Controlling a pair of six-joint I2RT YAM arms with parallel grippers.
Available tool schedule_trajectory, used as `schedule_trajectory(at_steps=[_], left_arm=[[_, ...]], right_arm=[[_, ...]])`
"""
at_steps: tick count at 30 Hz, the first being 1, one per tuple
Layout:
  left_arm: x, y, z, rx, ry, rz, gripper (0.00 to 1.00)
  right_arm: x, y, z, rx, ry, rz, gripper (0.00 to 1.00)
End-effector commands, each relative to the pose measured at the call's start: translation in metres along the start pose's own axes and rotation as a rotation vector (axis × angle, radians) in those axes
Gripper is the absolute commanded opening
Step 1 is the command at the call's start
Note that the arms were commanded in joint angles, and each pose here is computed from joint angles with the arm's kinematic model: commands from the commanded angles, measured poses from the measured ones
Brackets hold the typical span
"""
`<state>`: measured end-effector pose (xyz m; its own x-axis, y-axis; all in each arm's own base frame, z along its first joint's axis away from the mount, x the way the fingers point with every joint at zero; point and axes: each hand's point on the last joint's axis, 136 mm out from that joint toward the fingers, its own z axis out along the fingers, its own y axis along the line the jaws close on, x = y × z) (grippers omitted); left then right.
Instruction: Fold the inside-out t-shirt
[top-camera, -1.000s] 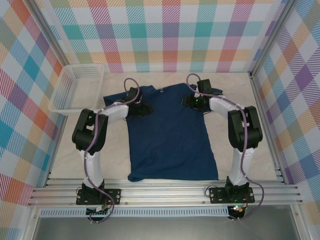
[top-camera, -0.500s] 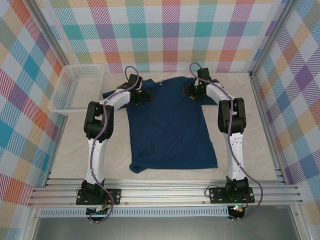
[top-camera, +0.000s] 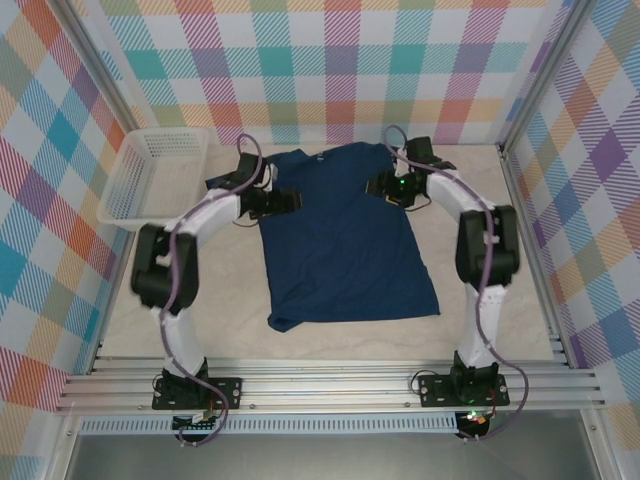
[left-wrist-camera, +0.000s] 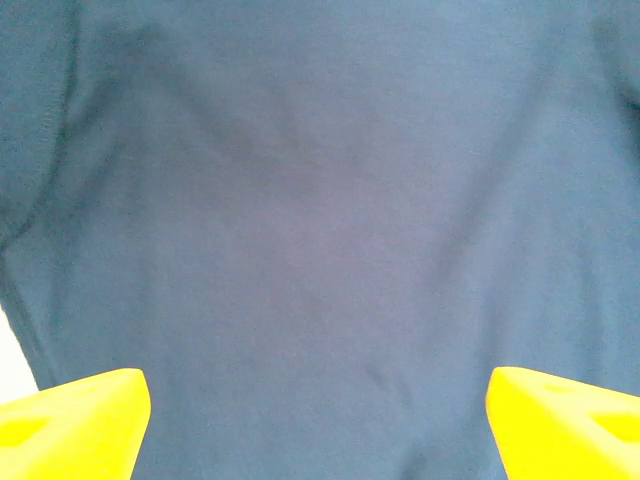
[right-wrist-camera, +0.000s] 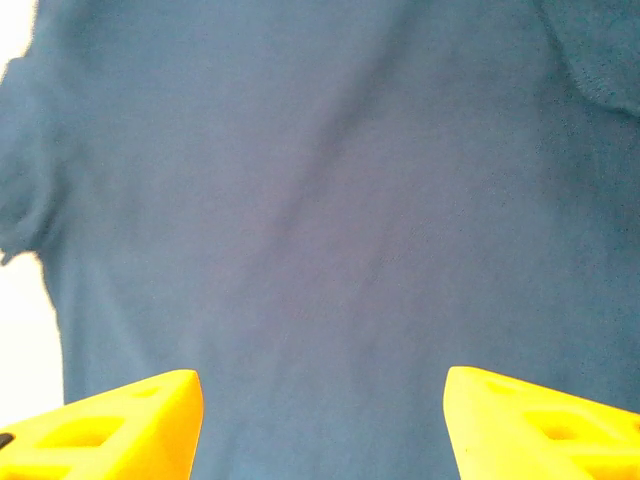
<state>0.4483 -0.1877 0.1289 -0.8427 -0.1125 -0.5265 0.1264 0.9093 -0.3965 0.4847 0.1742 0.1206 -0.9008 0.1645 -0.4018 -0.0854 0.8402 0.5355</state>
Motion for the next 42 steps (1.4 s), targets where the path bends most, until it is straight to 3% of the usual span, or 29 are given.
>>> schedule_trajectory(at_steps=[1, 6, 11, 15, 18, 26, 28, 33, 37, 42], left_arm=[[0.037, -0.067, -0.03, 0.172, -0.086, 0.224, 0.85], [0.162, -0.132, -0.043, 0.241, 0.051, 0.702, 0.71], [0.253, -0.155, -0.042, 0.237, 0.202, 1.096, 0.6], [0.284, -0.153, -0.018, 0.202, 0.351, 1.248, 0.48], [0.286, -0.155, -0.004, 0.198, 0.379, 1.312, 0.47], [0.287, -0.137, 0.026, 0.146, 0.471, 1.319, 0.47], [0.287, -0.134, 0.029, 0.147, 0.484, 1.309, 0.41], [0.288, -0.129, 0.035, 0.157, 0.502, 1.277, 0.14], [0.281, -0.142, 0.031, 0.205, 0.46, 1.235, 0.0], [0.253, -0.174, 0.008, 0.351, 0.389, 1.038, 0.0]], right_arm=[[0.033, 0.025, -0.043, -0.082, -0.057, -0.084, 0.65], [0.117, -0.009, -0.079, 0.021, 0.011, -0.027, 0.65], [0.149, -0.043, -0.115, 0.127, -0.003, 0.013, 0.66], [0.157, -0.047, -0.125, 0.108, -0.021, 0.039, 0.66], [0.16, -0.047, -0.124, 0.1, -0.012, 0.049, 0.66], [0.161, -0.045, -0.126, 0.091, -0.018, 0.048, 0.66], [0.162, -0.046, -0.127, 0.097, -0.017, 0.054, 0.66], [0.164, -0.043, -0.133, 0.087, -0.028, 0.058, 0.66], [0.164, -0.041, -0.138, 0.091, -0.038, 0.057, 0.66], [0.169, -0.034, -0.146, 0.065, -0.038, 0.064, 0.65]])
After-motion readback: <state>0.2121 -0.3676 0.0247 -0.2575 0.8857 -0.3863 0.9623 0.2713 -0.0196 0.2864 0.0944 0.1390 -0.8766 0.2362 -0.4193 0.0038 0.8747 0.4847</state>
